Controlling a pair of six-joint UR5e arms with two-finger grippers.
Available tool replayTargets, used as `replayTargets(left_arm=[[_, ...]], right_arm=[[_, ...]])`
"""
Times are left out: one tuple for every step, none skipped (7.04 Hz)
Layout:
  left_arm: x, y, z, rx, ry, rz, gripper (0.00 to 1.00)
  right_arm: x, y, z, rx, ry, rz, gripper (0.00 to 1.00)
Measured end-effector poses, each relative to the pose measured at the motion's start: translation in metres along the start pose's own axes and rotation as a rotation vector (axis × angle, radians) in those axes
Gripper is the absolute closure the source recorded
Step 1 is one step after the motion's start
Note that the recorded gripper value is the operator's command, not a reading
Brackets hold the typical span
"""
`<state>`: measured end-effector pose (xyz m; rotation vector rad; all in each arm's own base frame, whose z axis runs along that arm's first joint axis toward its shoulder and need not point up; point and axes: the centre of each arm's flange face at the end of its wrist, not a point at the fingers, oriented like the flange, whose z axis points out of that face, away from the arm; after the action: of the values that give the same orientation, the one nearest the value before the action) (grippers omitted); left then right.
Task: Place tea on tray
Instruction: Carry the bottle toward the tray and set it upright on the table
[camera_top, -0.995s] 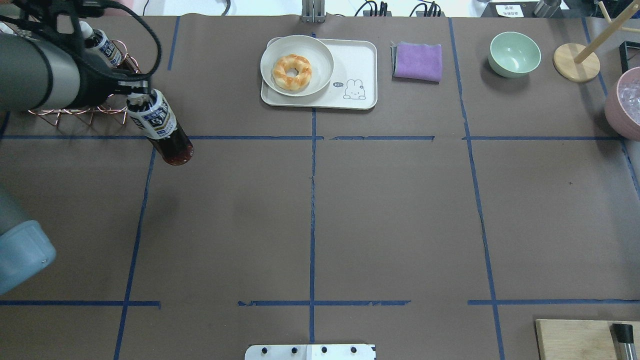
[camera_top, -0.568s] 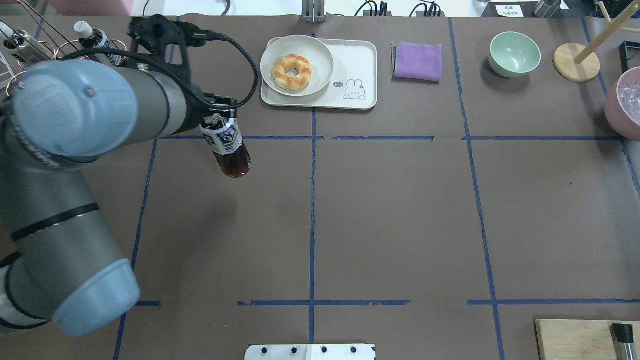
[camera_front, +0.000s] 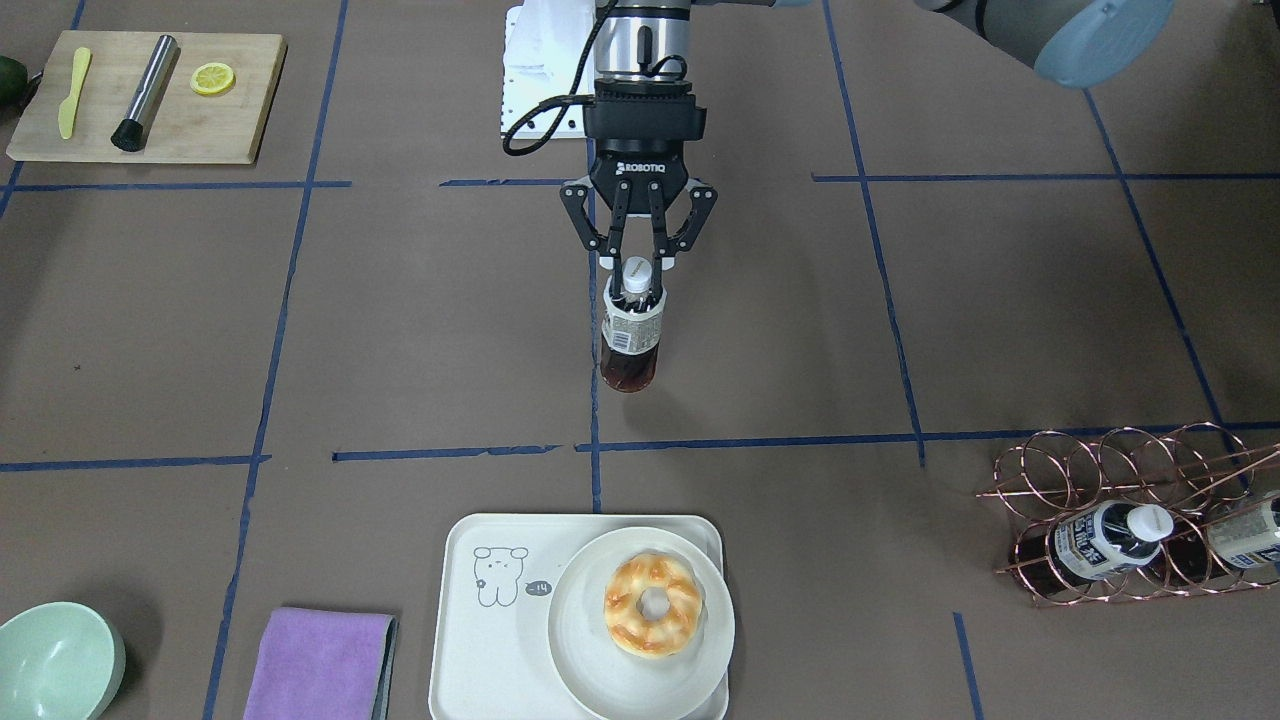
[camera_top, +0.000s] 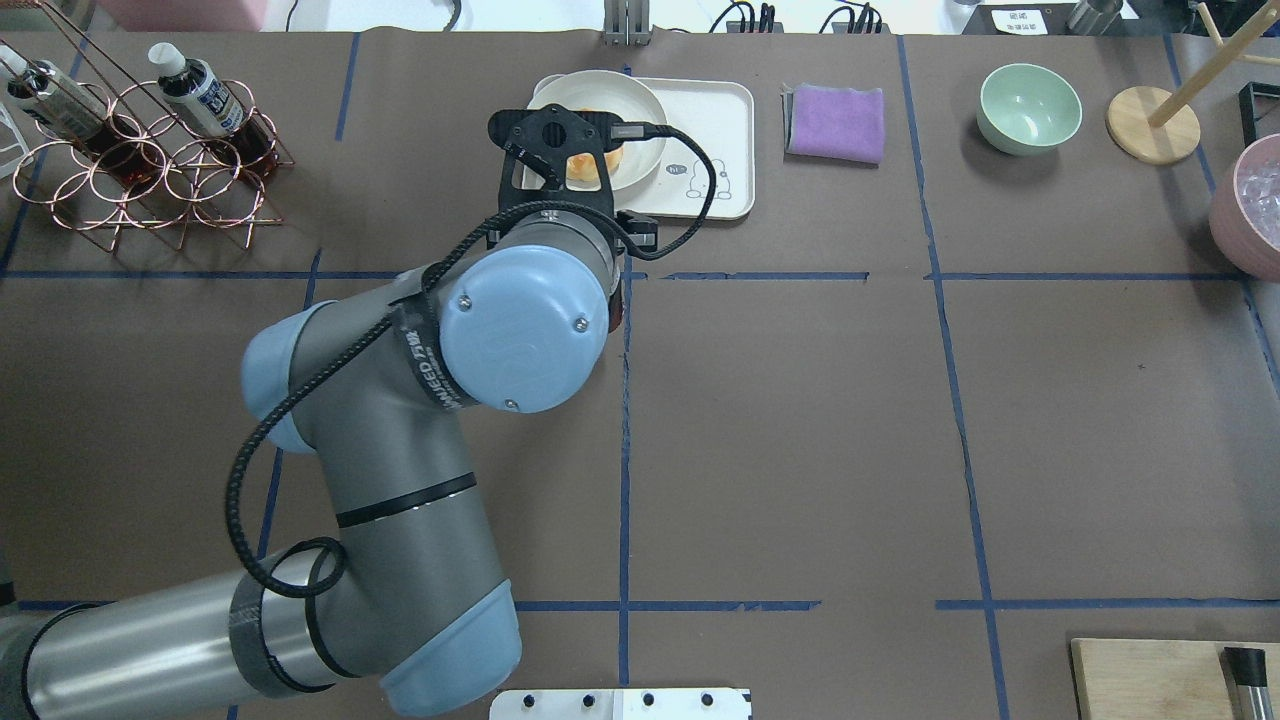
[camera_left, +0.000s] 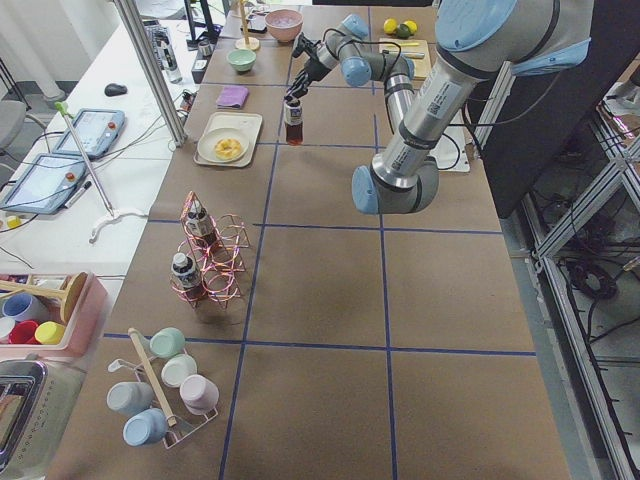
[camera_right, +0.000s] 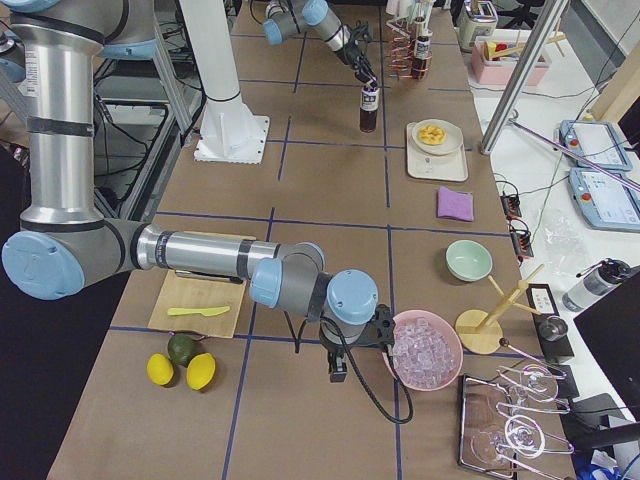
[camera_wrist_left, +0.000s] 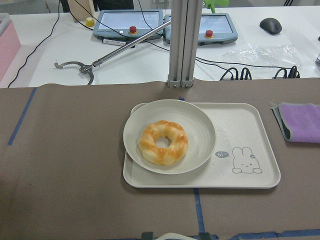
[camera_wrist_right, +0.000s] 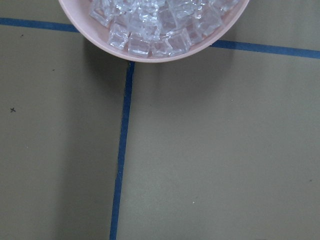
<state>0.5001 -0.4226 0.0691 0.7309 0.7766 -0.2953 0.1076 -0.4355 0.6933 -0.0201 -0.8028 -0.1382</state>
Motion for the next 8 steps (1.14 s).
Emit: replayTargets(left_arm=[[0.012,0.009,0.006,0.014,0.001,-0.013,0.96],[0.018,0.016,0.012,0.024,0.004,-0.017,0.95],[0.020,0.023,0.016,0.026,0.002,-0.014,0.94],[0.021,0.029,0.018,0.027,-0.001,-0.009,0.94],[0.022,0.034,0.020,0.030,-0.005,-0.004,0.92],[0.023,0.038,0.022,0.031,-0.010,0.000,0.87],[0.024,0.041,0.023,0.031,-0.012,0.003,0.79],[0.024,0.042,0.024,0.031,-0.012,0.003,0.66]], right_arm=[[0.000,0.000,0.000,0.000,-0.001,0.001,0.00],[0.000,0.000,0.001,-0.001,-0.002,0.001,0.00],[0.000,0.000,0.001,-0.001,-0.002,0.001,0.00],[0.001,0.001,0.001,-0.001,-0.002,0.001,0.00],[0.001,0.001,0.001,-0.001,-0.002,0.001,0.00],[0.001,0.001,0.001,-0.001,-0.002,0.002,0.00],[0.001,0.001,0.001,-0.002,-0.002,0.002,0.00],[0.001,0.001,0.001,-0.002,-0.002,0.002,0.00]])
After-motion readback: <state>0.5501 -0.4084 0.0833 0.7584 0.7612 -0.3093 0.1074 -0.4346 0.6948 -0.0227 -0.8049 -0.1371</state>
